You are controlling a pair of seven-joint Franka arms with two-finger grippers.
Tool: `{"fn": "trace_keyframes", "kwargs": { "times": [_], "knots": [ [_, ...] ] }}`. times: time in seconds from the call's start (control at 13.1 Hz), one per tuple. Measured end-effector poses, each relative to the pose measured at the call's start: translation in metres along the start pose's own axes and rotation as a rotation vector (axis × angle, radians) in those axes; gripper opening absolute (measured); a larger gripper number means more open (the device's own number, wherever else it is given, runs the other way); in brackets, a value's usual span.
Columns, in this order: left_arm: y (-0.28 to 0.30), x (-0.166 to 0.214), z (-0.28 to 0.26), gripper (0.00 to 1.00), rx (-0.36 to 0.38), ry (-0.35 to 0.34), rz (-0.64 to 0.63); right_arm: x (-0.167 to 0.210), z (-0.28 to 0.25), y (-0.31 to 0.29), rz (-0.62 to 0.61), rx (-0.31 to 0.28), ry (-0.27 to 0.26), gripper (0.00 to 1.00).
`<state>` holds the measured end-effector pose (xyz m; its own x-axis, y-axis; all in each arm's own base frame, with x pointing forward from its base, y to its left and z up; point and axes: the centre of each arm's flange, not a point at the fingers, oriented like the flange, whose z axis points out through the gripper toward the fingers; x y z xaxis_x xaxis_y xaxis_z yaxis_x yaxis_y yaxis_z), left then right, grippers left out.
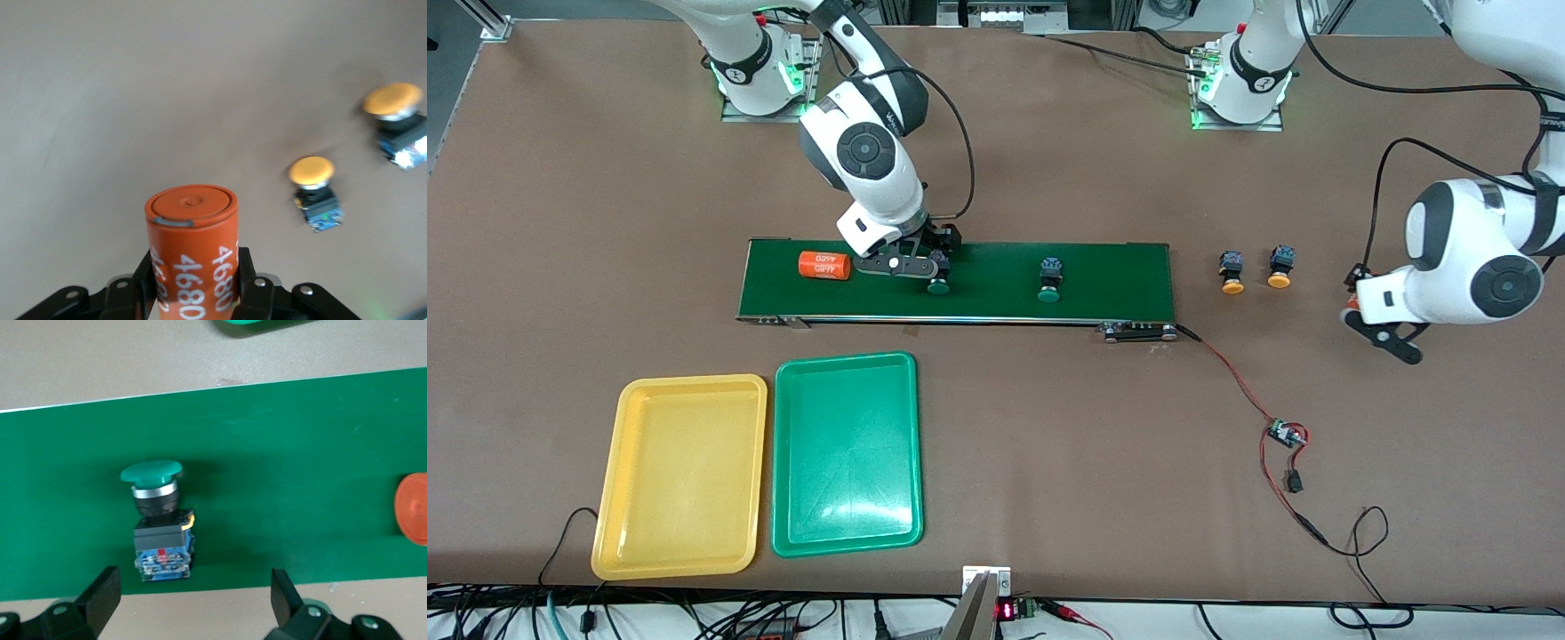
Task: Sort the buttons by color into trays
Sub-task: 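Carry the battery to the belt while the right gripper grasps a green button, then carry the green button over the green tray with the right gripper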
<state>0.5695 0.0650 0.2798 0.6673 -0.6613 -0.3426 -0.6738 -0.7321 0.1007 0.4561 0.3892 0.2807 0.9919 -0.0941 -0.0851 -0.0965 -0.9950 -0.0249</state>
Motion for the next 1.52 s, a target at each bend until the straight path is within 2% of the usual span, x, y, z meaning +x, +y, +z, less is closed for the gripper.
{"fn": "trace_keyframes", "kwargs": {
  "times": [0.3,0.53,0.69,0.76,0.99,1.07,1.29,1.52],
  "knots": [
    [0.059,0.057,-0.016,0.49,0.014,0.025,0.322,0.002,0.016,-0.001,-0.051,-0.033,0.028,1.00],
    [0.121,0.104,-0.031,0.49,-0.024,0.122,0.491,0.005,0.031,0.000,-0.061,-0.038,0.030,1.00],
    [0.154,0.128,-0.043,0.49,-0.006,0.187,0.593,0.008,0.039,0.002,-0.067,-0.043,0.034,0.96],
    [0.172,0.140,-0.048,0.49,0.010,0.206,0.636,0.009,0.040,0.003,-0.073,-0.049,0.039,0.89],
    [0.224,0.173,-0.050,0.49,0.052,0.258,0.735,0.015,0.041,0.008,-0.067,-0.057,0.045,0.50],
    [0.234,0.181,-0.042,0.49,0.052,0.265,0.753,0.018,0.041,0.011,-0.061,-0.058,0.048,0.42],
    [0.253,0.196,-0.020,0.49,0.027,0.258,0.772,0.031,0.035,0.018,-0.039,-0.057,0.064,0.41],
    [0.272,0.203,-0.016,0.49,0.021,0.251,0.786,0.063,0.004,0.027,-0.001,-0.036,0.129,0.41]
  ]
}}
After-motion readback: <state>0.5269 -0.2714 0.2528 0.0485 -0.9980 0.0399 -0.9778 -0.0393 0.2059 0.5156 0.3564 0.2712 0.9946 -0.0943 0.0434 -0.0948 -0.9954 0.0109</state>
